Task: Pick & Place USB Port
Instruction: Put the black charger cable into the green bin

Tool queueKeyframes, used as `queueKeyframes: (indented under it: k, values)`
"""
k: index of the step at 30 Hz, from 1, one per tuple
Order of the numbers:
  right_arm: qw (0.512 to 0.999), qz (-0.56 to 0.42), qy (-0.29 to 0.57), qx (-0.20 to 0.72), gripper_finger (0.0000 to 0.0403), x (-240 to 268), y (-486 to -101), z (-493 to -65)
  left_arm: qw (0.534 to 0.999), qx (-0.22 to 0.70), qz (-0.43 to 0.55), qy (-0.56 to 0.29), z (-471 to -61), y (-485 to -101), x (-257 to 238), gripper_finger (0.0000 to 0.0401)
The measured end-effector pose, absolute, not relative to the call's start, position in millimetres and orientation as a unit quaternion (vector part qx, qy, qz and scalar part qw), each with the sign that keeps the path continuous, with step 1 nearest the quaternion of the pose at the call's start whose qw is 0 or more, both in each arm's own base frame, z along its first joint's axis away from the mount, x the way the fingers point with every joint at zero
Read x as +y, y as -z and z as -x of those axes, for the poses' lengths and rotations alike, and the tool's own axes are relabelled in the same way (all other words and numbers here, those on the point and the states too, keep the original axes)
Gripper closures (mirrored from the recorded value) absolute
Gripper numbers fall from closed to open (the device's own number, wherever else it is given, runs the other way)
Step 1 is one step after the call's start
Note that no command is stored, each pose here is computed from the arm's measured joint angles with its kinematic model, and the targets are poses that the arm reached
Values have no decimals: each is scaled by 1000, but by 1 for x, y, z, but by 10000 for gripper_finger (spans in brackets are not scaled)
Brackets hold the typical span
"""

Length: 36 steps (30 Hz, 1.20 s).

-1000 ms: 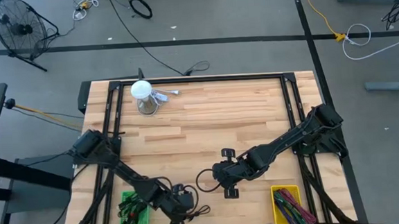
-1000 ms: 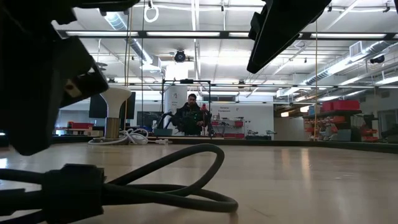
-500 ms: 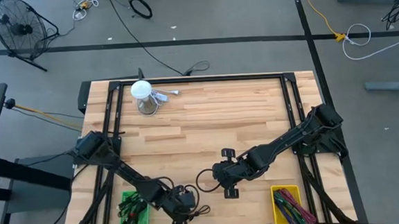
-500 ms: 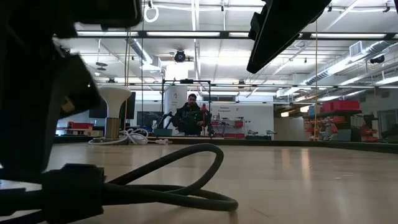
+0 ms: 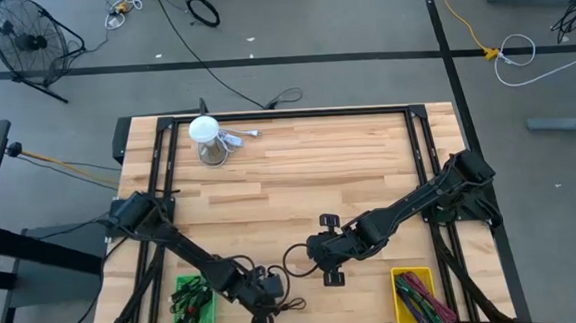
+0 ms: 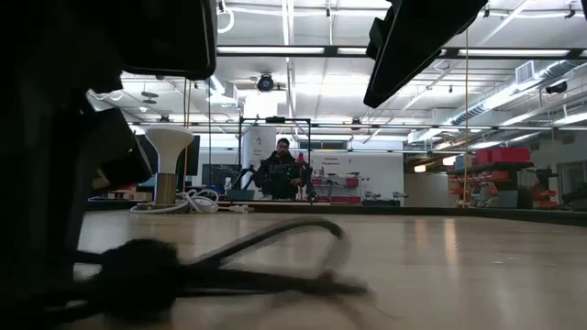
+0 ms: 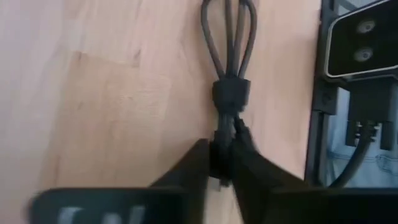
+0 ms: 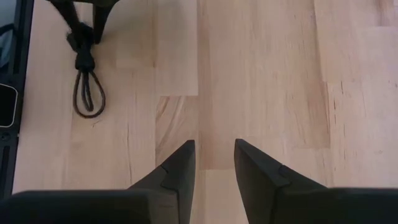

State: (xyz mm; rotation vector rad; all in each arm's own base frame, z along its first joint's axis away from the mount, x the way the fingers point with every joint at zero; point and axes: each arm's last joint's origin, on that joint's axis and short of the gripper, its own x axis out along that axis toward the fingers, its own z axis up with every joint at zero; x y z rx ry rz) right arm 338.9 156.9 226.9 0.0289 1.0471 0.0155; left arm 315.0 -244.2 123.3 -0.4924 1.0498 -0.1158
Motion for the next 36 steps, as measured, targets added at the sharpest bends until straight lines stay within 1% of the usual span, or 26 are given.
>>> queueKeyframes:
  k: [2, 3, 7, 14, 18, 25, 29, 36]
  values:
    - [866, -14, -7, 500, 292, 157, -227, -339, 831, 499, 237, 62, -315, -123, -245, 376]
    - [866, -14, -7, 500, 292, 157, -227, -339, 831, 499, 238, 63, -316, -123, -245, 384]
    - [866, -14, -7, 500, 292, 157, -227, -339, 833, 494, 240, 65, -316, -123, -246, 391]
    - [865, -13, -7, 502, 292, 157, -227, -339, 834, 491, 245, 62, -314, -125, -247, 391]
    - [865, -13, -7, 502, 292, 157, -227, -338, 828, 504, 238, 58, -307, -132, -248, 391]
    - [860, -9, -4, 511, 292, 156, -226, -337, 830, 508, 231, -3, -274, -169, -249, 391]
    - [858, -7, -3, 513, 292, 156, -225, -336, 830, 499, 247, -32, -247, -192, -255, 391]
    - [858, -7, -3, 514, 292, 155, -225, -336, 794, 522, 297, -91, -187, -208, -274, 391]
